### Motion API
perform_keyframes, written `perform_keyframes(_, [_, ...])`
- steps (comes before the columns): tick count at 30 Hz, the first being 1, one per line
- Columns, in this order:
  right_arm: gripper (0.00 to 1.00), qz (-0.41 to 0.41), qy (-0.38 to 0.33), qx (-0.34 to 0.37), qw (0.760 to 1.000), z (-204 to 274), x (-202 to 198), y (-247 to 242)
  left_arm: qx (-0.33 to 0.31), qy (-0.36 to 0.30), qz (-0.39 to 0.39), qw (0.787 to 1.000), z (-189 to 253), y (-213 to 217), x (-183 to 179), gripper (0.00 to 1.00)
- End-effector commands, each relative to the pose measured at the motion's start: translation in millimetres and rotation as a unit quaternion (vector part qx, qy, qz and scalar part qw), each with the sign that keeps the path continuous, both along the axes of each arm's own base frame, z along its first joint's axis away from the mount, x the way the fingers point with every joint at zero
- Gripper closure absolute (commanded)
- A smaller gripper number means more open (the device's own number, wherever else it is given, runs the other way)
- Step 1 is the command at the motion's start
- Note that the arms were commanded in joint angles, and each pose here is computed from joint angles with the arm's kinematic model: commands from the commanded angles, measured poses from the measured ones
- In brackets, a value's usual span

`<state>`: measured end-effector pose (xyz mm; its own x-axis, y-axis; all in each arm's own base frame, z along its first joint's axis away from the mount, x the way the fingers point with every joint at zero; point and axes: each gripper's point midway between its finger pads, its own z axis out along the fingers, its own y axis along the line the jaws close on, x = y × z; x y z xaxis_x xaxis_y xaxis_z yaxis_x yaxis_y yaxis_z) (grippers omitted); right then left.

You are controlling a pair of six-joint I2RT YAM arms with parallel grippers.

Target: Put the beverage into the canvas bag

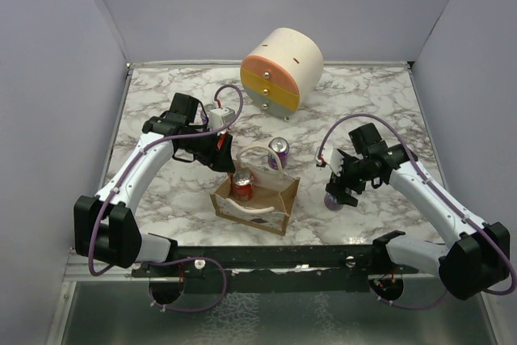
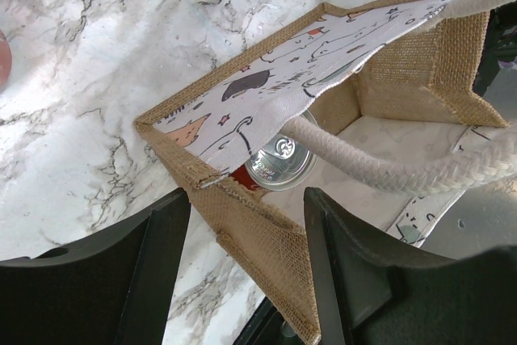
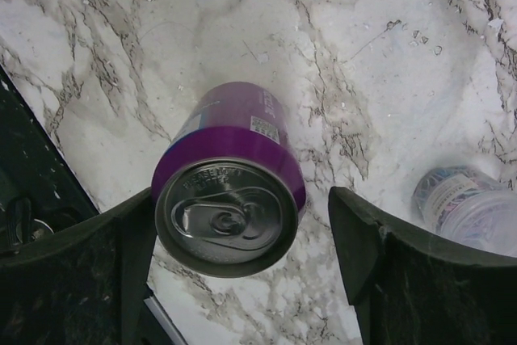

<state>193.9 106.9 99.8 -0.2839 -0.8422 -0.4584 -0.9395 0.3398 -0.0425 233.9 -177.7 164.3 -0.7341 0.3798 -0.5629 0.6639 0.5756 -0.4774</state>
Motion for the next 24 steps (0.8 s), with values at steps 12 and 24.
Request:
perform_keyframes(12, [0.37,0.016,0.011,0.049,0.999,-2.1,-0.4,11.8,-0.004,-0.026,-0.002,1.0,15.2,-0.3,-0.1,0.39])
perform_keyframes(24, [0.63,0.007,-0.015,0.081,0.997,14.4,10.9,22.6,0.002,-0.031,0.003,1.0,14.0,1.9,-1.1,0.39])
